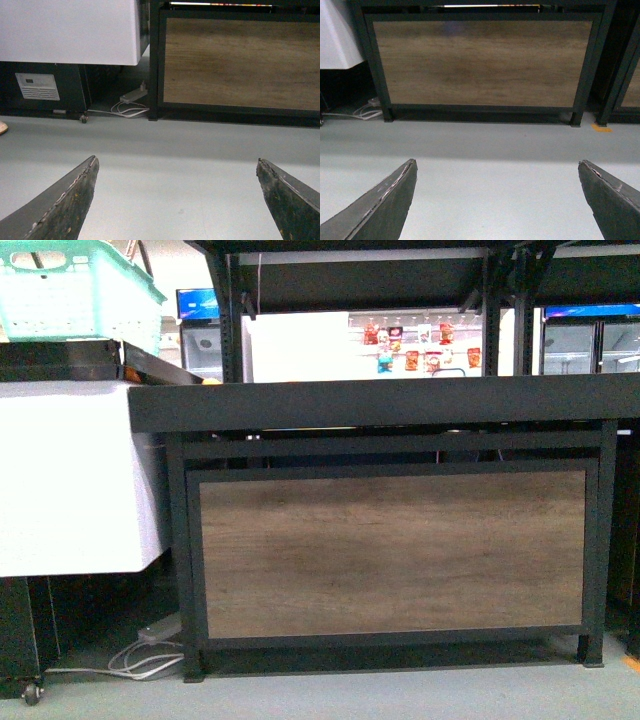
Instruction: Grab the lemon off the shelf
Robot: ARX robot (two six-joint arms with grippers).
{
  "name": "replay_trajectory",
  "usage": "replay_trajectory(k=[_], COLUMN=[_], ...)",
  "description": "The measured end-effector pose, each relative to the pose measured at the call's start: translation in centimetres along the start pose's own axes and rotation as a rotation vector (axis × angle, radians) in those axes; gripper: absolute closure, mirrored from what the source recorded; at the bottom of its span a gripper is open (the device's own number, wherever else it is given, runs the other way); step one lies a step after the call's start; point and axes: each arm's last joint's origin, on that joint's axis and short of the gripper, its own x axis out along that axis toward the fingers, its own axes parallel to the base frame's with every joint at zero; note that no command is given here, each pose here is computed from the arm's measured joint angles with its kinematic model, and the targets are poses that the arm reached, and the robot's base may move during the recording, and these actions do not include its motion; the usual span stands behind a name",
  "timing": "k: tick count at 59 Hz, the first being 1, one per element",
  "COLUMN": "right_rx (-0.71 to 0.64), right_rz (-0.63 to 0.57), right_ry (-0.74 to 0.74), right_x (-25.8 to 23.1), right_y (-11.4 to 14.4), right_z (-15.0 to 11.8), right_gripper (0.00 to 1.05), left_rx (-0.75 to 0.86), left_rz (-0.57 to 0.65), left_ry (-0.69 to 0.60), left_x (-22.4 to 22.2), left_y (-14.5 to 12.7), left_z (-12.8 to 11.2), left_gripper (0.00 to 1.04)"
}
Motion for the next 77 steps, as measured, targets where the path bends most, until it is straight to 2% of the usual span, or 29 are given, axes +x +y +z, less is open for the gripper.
replay_trajectory(k=[77], right_rx=[0.000], right_rz=[0.000], right_ry=[0.000], right_x=[0.00], right_y=[0.00], right_z=[0.00], right_gripper=[0.07], left_rx=[0.000], left_rz=[0.000], left_ry=[0.000], left_x=[0.00], left_y=[0.00], left_z=[0.00], left_gripper=[0.08])
